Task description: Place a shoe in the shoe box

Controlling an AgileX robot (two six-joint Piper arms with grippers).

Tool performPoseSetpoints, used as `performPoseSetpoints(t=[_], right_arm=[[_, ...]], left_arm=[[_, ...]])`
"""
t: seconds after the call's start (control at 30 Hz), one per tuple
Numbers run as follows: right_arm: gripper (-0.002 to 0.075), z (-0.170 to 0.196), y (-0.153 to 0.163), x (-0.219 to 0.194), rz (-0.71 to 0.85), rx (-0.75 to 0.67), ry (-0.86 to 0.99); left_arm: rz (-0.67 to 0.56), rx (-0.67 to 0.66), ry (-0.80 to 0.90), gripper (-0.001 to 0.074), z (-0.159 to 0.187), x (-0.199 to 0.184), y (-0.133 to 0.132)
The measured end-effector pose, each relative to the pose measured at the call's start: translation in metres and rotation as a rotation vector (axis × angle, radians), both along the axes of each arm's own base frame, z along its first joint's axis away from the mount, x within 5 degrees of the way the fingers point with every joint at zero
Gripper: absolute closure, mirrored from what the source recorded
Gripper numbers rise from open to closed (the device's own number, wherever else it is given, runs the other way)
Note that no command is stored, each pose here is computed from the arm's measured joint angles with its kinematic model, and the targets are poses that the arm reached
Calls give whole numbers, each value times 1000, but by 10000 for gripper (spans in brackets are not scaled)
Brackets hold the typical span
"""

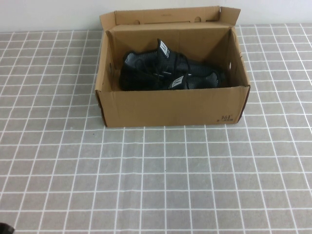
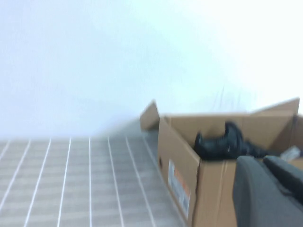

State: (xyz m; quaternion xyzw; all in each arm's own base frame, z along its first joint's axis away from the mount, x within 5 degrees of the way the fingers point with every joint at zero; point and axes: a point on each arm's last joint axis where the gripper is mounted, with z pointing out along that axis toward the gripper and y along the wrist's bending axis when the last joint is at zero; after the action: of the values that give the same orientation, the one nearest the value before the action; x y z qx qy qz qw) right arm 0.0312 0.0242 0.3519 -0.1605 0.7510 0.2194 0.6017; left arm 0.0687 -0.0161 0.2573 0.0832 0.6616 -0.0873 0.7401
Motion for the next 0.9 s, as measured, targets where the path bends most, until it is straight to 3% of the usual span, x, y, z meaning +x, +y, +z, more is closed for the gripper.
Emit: performPoseSetpoints(t=[0.33,0.63,0.9], right_arm=[[742,-29,9,22,-30,125,-107],[742,-34,10,22,-23,128,-69],[742,-34,12,22,-10,164,-35]], left_arm=[[-22,49,202,736,-62,1,-3],[-159,108,404,736,-81,-6,-13],[-182,121,439,736,-84,-8,-15]])
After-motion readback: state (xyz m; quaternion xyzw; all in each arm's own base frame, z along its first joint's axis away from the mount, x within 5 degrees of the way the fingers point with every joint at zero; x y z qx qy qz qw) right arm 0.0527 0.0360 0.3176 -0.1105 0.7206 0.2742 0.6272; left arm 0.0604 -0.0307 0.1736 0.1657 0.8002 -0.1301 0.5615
